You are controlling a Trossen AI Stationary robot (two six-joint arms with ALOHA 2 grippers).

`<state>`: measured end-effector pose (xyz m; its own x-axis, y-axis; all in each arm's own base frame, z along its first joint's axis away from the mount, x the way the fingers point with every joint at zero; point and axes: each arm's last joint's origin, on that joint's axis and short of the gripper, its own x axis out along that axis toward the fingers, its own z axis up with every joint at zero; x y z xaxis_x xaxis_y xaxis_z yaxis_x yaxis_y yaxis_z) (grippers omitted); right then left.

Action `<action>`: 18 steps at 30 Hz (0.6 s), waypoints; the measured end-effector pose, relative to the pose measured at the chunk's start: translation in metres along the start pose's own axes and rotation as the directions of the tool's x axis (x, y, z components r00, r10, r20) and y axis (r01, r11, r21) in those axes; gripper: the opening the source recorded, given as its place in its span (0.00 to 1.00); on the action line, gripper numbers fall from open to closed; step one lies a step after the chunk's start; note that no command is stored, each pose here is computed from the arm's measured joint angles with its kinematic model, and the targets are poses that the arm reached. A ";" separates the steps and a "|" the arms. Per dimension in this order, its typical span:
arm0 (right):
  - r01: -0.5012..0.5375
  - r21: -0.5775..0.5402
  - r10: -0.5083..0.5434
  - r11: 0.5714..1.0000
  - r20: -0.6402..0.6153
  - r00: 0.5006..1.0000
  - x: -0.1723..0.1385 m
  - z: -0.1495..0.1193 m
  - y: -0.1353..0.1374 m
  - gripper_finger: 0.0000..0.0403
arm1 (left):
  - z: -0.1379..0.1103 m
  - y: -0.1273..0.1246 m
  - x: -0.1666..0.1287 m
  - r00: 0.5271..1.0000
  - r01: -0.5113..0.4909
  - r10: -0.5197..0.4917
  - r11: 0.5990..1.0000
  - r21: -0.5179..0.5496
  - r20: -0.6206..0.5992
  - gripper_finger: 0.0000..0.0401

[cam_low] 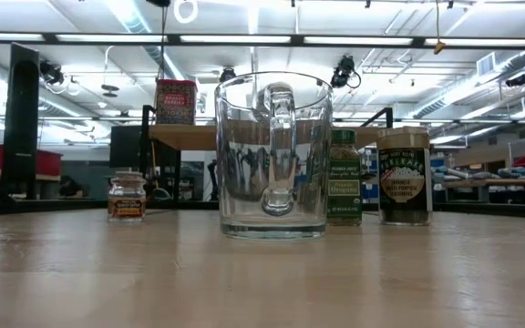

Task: Shelf spices
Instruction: Remove the red seasoning can from the shelf

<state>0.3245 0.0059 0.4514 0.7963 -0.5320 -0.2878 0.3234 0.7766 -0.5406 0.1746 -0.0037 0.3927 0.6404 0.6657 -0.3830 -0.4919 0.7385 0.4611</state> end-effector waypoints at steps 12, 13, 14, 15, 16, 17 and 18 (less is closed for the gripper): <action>0.000 0.018 0.000 1.000 -0.005 1.000 0.001 -0.001 0.000 0.85 | -0.026 -0.010 0.045 0.985 0.074 -0.075 0.997 -0.013 -0.153 0.77; -0.001 0.018 0.001 1.000 -0.005 1.000 0.001 -0.001 0.000 0.85 | -0.027 -0.010 0.048 0.984 0.090 -0.093 0.996 -0.023 -0.150 0.77; -0.001 0.017 0.001 1.000 -0.006 1.000 0.001 -0.001 0.000 0.84 | -0.028 -0.009 0.050 0.983 0.100 -0.103 0.995 -0.024 -0.153 0.78; 0.000 0.017 0.000 1.000 -0.006 1.000 0.001 -0.001 0.000 0.84 | -0.030 -0.009 0.052 0.981 0.110 -0.112 0.994 -0.022 -0.161 0.78; -0.001 0.017 0.001 1.000 -0.007 1.000 0.001 -0.001 0.000 0.84 | -0.031 -0.008 0.054 0.978 0.117 -0.119 0.993 -0.023 -0.170 0.79; -0.002 0.015 0.002 1.000 -0.009 1.000 0.001 -0.001 0.000 0.83 | -0.032 -0.007 0.055 0.977 0.126 -0.129 0.992 -0.030 -0.172 0.79; -0.003 0.013 0.003 1.000 -0.011 1.000 0.001 -0.001 0.000 0.83 | -0.033 -0.006 0.057 0.975 0.136 -0.140 0.990 -0.037 -0.173 0.79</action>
<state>0.3244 0.0050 0.4500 0.7915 -0.5334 -0.2984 0.3279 0.7825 -0.5293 0.1947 0.0336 0.3423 0.5915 0.5641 -0.5761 -0.4217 0.8254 0.3753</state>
